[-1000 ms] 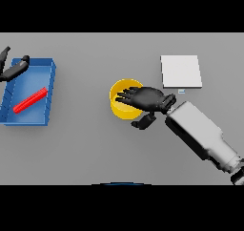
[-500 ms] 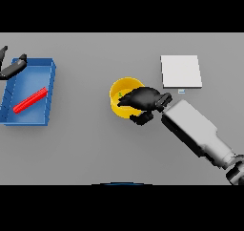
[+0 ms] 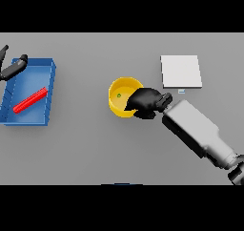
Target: Pick up the red beaker and tilt it to pour out 1 green nut into yellow bowl. Pick up the yellow bowl and place it on the metallic measuring scale.
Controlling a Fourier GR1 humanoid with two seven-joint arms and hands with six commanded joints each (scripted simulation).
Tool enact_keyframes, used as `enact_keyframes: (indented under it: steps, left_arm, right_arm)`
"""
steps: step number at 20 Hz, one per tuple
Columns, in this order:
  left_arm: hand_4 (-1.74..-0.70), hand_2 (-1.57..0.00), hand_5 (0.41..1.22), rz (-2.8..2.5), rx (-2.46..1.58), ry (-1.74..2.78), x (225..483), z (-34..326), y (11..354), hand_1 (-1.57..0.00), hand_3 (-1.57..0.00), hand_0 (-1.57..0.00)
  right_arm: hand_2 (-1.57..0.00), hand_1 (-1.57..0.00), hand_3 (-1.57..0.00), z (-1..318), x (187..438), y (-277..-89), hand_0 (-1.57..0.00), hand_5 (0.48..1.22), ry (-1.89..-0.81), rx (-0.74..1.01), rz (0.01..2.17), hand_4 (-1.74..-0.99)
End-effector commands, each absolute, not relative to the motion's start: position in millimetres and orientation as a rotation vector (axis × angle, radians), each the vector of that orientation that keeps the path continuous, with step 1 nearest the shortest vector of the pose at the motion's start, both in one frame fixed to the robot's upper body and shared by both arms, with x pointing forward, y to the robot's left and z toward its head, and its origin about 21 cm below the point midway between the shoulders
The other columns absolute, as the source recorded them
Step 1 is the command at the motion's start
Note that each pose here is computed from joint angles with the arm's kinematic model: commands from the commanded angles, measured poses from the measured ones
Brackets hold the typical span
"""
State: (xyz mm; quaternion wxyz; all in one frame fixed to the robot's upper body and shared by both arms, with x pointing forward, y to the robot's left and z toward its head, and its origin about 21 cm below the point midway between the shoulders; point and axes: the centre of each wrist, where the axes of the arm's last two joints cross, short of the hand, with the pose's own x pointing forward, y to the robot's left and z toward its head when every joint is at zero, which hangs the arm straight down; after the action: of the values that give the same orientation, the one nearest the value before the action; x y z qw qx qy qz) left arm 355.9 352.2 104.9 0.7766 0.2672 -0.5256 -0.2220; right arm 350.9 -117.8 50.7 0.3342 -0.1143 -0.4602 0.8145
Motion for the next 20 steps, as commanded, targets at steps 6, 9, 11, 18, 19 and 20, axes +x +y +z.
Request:
enact_keyframes:
  steps: [6,9,11,18,19,20]
  left_arm:
    - [-0.77,0.0,0.706,-0.483,0.583,-1.138,357,106,354,0.0,0.0,0.0]
    - [-0.77,0.0,0.705,-0.485,0.595,-1.131,358,106,352,0.0,0.0,0.0]
    - [-0.78,0.0,0.702,-0.481,0.574,-1.151,360,107,349,0.0,0.0,0.0]
    - [-0.81,0.0,0.703,-0.464,0.543,-1.158,358,108,349,0.0,0.0,0.0]
    - [-0.81,0.0,0.71,-0.461,0.543,-1.15,357,107,350,0.0,0.0,0.0]
    - [-0.82,0.0,0.717,-0.453,0.542,-1.147,355,108,352,0.0,0.0,0.0]
  right_arm:
    - [-1.44,-1.53,-1.17,74,356,-123.4,-1.53,1.212,-1.223,-0.301,2.114,-1.727]
    - [-1.48,-1.55,-1.16,92,356,-128.2,-1.55,1.216,-1.226,-0.327,2.094,-1.734]
    - [-1.45,-1.56,-1.2,104,356,-134.5,-1.56,1.218,-1.22,-0.359,2.087,-1.736]
    - [-1.52,-1.57,-1.18,125,354,-154.7,-1.53,1.22,-1.22,-0.494,2.006,-1.74]
    - [-1.49,-1.57,-1.19,130,359,-160.2,-1.54,1.22,-1.217,-0.516,1.991,-1.74]
    - [-1.49,-1.57,-1.18,130,361,-168.7,-1.54,1.22,-1.221,-0.548,1.973,-1.74]
